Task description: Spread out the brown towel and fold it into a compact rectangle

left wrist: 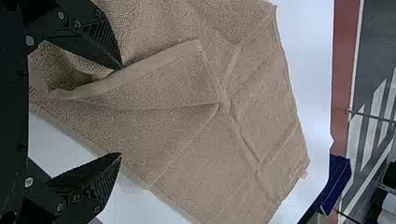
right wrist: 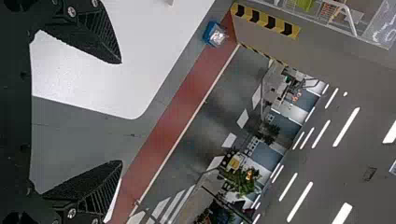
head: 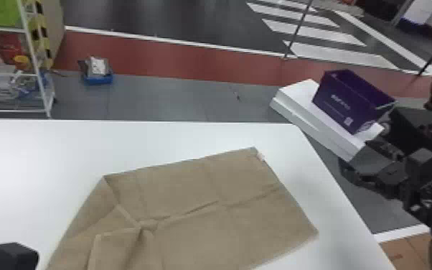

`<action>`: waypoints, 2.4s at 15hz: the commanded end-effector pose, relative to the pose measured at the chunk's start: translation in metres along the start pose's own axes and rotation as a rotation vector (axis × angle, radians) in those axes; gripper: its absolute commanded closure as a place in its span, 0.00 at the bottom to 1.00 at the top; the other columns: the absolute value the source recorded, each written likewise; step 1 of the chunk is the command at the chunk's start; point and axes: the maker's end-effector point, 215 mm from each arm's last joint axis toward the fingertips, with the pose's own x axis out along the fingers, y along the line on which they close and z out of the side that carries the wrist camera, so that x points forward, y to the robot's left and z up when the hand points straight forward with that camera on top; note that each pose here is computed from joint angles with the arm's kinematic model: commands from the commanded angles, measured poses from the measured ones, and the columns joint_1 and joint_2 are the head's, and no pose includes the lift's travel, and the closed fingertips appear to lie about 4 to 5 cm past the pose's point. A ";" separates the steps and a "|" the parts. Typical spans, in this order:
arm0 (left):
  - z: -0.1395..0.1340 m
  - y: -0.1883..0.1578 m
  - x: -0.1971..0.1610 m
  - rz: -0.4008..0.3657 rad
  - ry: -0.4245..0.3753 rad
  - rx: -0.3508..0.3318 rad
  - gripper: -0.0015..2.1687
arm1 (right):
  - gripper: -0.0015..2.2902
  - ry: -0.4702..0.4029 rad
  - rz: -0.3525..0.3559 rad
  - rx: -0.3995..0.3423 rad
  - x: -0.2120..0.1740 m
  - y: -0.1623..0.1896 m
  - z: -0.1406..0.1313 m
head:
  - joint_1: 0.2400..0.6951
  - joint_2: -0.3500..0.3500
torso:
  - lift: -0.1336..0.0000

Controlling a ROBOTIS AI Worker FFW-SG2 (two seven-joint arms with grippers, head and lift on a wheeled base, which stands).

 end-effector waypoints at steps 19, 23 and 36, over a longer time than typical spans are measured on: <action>0.017 0.013 0.015 0.014 -0.028 0.040 0.80 | 0.06 0.007 -0.004 0.013 -0.005 -0.001 -0.007 | 1.00 0.00 | 0.07; 0.049 0.030 -0.012 0.067 -0.110 0.050 0.82 | 0.06 0.007 -0.006 0.015 -0.005 -0.001 -0.007 | 1.00 0.00 | 0.07; 0.127 0.239 -0.059 0.374 -0.276 -0.148 0.82 | 0.06 0.016 -0.001 0.008 -0.017 0.005 -0.007 | 1.00 0.00 | 0.07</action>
